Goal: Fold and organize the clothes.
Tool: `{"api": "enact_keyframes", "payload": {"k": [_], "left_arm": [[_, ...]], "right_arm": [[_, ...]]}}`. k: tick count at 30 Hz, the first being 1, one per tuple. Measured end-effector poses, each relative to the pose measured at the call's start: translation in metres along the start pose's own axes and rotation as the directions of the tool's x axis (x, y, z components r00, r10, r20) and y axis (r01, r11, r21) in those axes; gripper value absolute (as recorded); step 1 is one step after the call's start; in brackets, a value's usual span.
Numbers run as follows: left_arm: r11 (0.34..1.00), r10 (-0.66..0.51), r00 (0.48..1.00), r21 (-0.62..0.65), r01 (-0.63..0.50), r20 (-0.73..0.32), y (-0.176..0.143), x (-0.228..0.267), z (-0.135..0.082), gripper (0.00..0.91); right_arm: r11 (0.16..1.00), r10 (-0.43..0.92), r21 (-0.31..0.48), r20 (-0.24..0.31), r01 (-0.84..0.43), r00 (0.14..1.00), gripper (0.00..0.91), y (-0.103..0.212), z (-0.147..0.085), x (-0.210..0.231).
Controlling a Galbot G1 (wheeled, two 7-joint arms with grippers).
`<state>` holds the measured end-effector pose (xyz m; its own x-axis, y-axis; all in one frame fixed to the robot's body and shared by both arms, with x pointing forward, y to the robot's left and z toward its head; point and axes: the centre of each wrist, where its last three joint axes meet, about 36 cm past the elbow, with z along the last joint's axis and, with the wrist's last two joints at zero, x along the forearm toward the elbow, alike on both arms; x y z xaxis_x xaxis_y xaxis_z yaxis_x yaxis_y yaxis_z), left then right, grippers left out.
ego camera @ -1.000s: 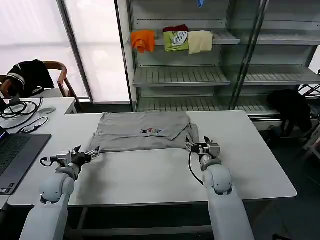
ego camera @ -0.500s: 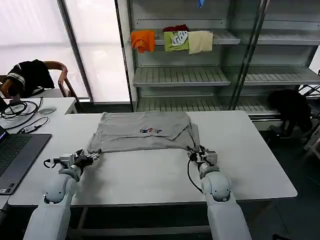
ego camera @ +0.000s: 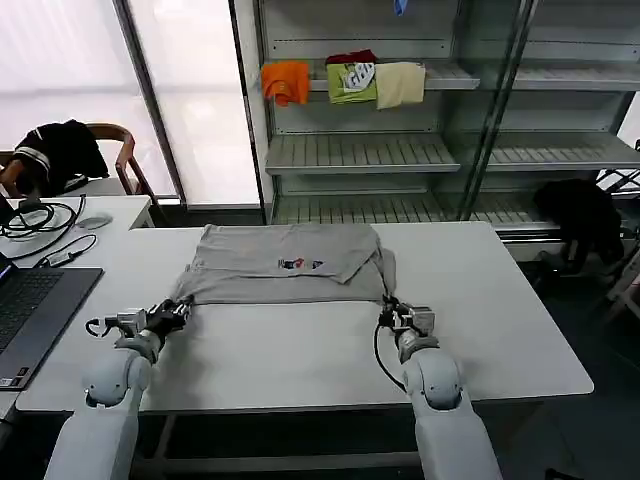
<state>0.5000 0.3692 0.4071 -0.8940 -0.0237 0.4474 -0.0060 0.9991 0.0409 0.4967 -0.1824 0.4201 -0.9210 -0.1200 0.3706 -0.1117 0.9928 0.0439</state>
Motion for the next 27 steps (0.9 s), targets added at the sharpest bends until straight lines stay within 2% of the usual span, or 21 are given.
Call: {"api": "enact_keyframes", "payload": {"k": [9, 16, 27], "left_arm": [[1.0, 0.01, 1.0, -0.012, -0.01, 0.019, -0.003, 0.007, 0.005, 0.0], [0.999, 0.029, 0.999, -0.017, -0.028, 0.04, -0.004, 0.025, 0.013, 0.0], [0.991, 0.039, 0.996, 0.124, -0.049, 0.081, -0.012, 0.095, 0.03, 0.0]], "right_arm": [[1.0, -0.015, -0.012, -0.001, 0.015, 1.0, 0.0, -0.002, 0.005, 0.013], [0.999, -0.034, -0.039, 0.0, 0.034, 0.999, 0.0, -0.008, 0.014, 0.041], [0.994, -0.07, -0.088, 0.007, 0.07, 0.998, 0.0, -0.013, 0.027, 0.111]]}}
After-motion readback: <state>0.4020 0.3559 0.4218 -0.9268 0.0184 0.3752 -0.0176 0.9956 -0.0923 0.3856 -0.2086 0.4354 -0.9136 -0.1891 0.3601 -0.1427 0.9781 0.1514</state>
